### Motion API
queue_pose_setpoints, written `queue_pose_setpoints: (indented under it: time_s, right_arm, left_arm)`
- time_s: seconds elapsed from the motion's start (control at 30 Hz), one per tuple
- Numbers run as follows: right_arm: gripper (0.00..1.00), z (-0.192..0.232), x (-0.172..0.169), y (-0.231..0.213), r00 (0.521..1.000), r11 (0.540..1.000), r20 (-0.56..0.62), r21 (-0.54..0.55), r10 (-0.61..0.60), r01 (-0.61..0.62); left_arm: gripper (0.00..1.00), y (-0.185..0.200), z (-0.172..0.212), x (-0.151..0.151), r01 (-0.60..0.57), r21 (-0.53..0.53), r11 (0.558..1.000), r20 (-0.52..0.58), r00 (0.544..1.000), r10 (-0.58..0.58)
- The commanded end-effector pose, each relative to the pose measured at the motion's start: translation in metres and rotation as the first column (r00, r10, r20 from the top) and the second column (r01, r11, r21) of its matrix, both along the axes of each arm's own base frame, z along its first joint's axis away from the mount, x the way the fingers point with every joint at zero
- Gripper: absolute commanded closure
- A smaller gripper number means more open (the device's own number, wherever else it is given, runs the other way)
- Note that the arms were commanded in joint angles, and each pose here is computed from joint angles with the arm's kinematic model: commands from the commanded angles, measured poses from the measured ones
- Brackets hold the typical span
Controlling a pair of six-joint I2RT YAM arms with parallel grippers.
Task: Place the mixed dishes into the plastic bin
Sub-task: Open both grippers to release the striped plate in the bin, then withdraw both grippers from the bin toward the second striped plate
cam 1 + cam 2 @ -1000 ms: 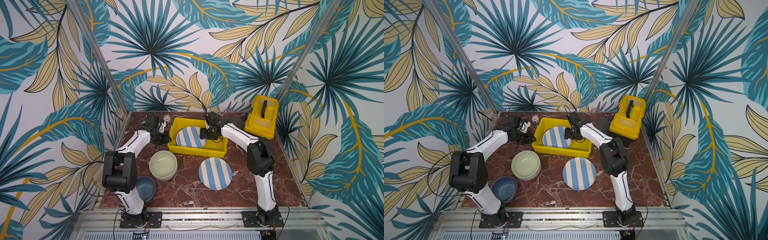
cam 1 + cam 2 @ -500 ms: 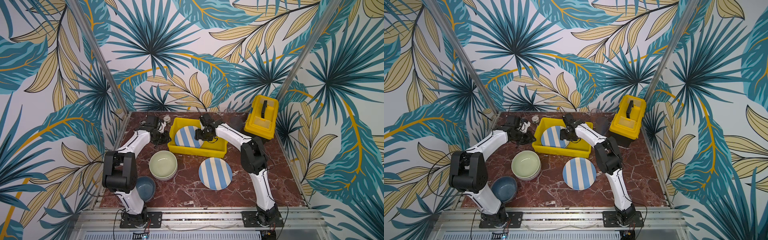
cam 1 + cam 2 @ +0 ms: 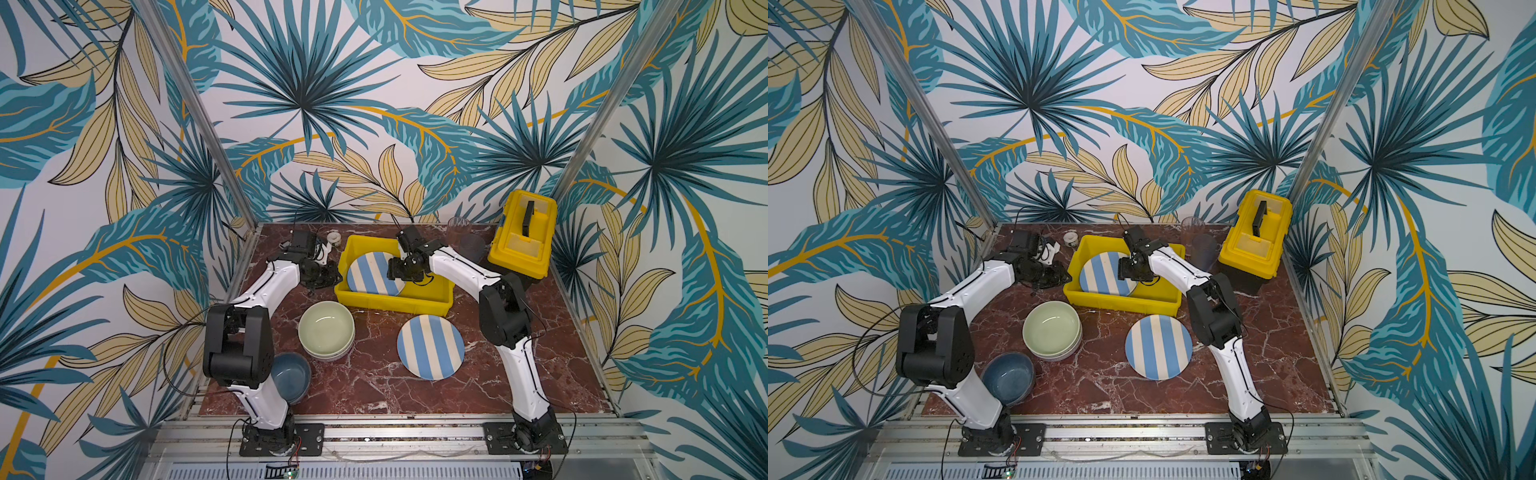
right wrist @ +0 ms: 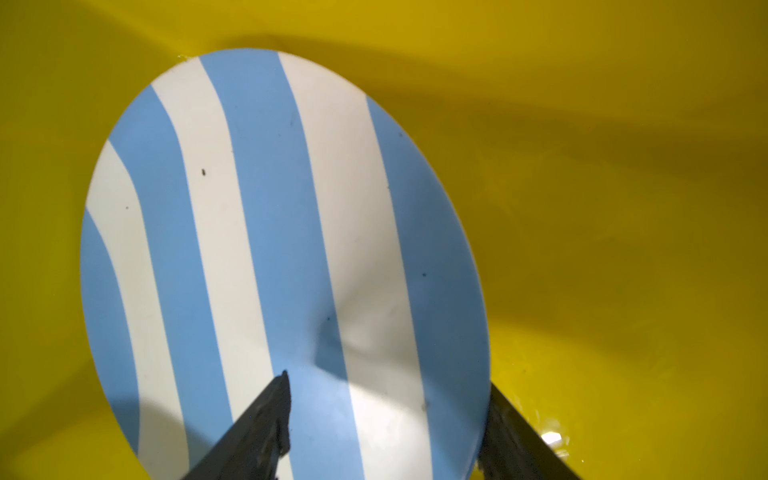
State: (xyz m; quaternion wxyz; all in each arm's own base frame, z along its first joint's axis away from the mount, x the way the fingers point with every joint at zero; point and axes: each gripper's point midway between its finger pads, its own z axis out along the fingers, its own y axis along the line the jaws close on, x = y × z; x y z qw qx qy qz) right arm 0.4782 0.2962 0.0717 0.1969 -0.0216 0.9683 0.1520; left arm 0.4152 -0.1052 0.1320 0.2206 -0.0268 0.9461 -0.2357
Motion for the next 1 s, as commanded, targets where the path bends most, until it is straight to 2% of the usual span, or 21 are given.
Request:
queue_pose_setpoints:
  time_s: [0.0,0.07,0.13,0.3,0.43,0.6,0.73,0.8,0.97]
  right_arm:
    - [0.28,0.024,-0.011,-0.007,0.999,0.999,0.034,-0.038,0.013,-0.012]
    - [0.28,0.034,-0.013,-0.015,0.999,0.999,0.045,-0.044,0.001,0.001]
    - [0.28,0.047,-0.015,-0.021,0.998,0.999,0.065,-0.041,-0.003,0.006]
    - [0.27,0.085,-0.029,-0.036,0.993,1.000,0.117,-0.026,0.010,-0.007]
    - [0.28,0.120,-0.057,-0.039,0.985,0.996,0.159,0.037,0.073,-0.080]
    - [0.30,0.141,-0.111,-0.052,0.975,0.983,0.185,0.115,0.123,-0.146]
    - [0.32,0.143,-0.166,-0.068,0.974,0.965,0.173,0.192,0.146,-0.178]
    - [0.34,0.136,-0.190,-0.082,0.975,0.965,0.171,0.197,0.139,-0.172]
    - [0.41,0.120,-0.235,-0.111,0.981,0.968,0.164,0.211,0.101,-0.135]
  left_arm:
    - [0.68,0.004,0.029,-0.002,-0.003,0.011,1.000,0.058,0.998,0.002]
    - [0.59,0.005,0.035,-0.004,0.002,0.021,1.000,0.068,0.998,-0.003]
    - [0.55,0.007,0.042,-0.006,0.001,0.033,0.999,0.081,0.997,-0.003]
    - [0.52,0.006,0.067,-0.017,0.005,0.025,1.000,0.122,0.992,-0.008]
    - [0.48,-0.006,0.088,-0.035,0.050,0.015,0.999,0.154,0.987,-0.052]
    - [0.38,-0.036,0.103,-0.073,0.135,0.052,0.989,0.189,0.972,-0.142]
    - [0.38,-0.065,0.105,-0.108,0.195,0.008,0.981,0.178,0.965,-0.193]
    - [0.39,-0.076,0.099,-0.124,0.218,0.006,0.976,0.162,0.963,-0.216]
    - [0.47,-0.101,0.064,-0.159,0.294,-0.006,0.956,0.091,0.952,-0.292]
